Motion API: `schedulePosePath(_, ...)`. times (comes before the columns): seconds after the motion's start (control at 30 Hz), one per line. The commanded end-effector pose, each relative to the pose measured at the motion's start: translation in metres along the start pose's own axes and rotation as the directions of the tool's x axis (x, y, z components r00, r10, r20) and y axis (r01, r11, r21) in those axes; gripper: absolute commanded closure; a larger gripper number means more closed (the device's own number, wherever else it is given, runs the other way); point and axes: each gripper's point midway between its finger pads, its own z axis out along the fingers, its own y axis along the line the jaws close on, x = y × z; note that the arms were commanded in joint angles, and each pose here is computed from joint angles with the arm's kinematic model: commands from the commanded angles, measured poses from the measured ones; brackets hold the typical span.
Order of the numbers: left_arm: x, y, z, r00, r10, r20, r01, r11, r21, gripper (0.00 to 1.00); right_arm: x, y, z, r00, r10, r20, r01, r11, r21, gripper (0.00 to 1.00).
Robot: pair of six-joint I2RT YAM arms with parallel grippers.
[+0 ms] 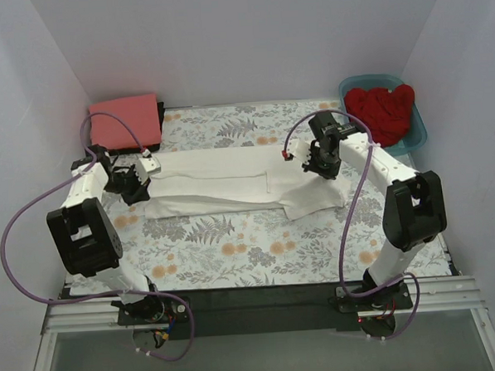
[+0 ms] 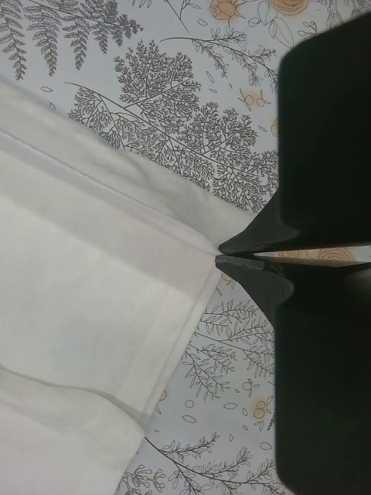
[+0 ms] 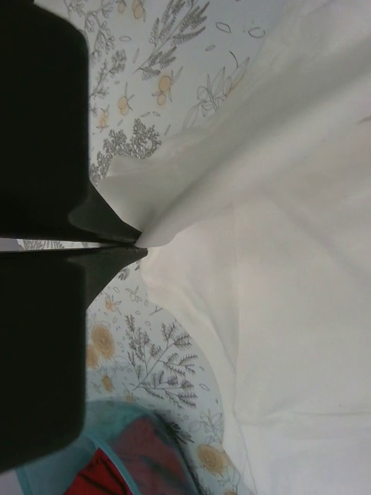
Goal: Fold and stack the t-shirts
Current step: Fold the tshirt
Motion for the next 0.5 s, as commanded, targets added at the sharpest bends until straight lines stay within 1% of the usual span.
schedulePosePath(0.0,-0.013,0.017,-0.005,0.999,0.018,0.045,-0.016,0.999,-0.051,1.00,-0.011,-0.027,-0.010,0.998,-0.063,-0.001,0.063,0.998,0.030,0.99)
schedulePosePath(0.13,-0.015,0.028,-0.003,0.999,0.002,0.054,0.001,0.998,-0.061,1.00,-0.010,-0.040,0.000,0.997,-0.072,-0.024,0.073,0.997,0.022,0.99)
schedulePosePath(0.23,-0.015,0.037,-0.002,0.998,-0.001,0.056,0.005,0.997,-0.072,1.00,-0.011,-0.051,-0.001,0.998,-0.055,-0.011,0.056,0.998,0.027,0.99)
schedulePosePath(0.47,-0.021,0.048,0.006,0.998,-0.014,0.068,0.019,0.997,-0.068,1.00,-0.015,-0.058,0.008,0.998,-0.054,-0.014,0.054,0.998,0.016,0.99)
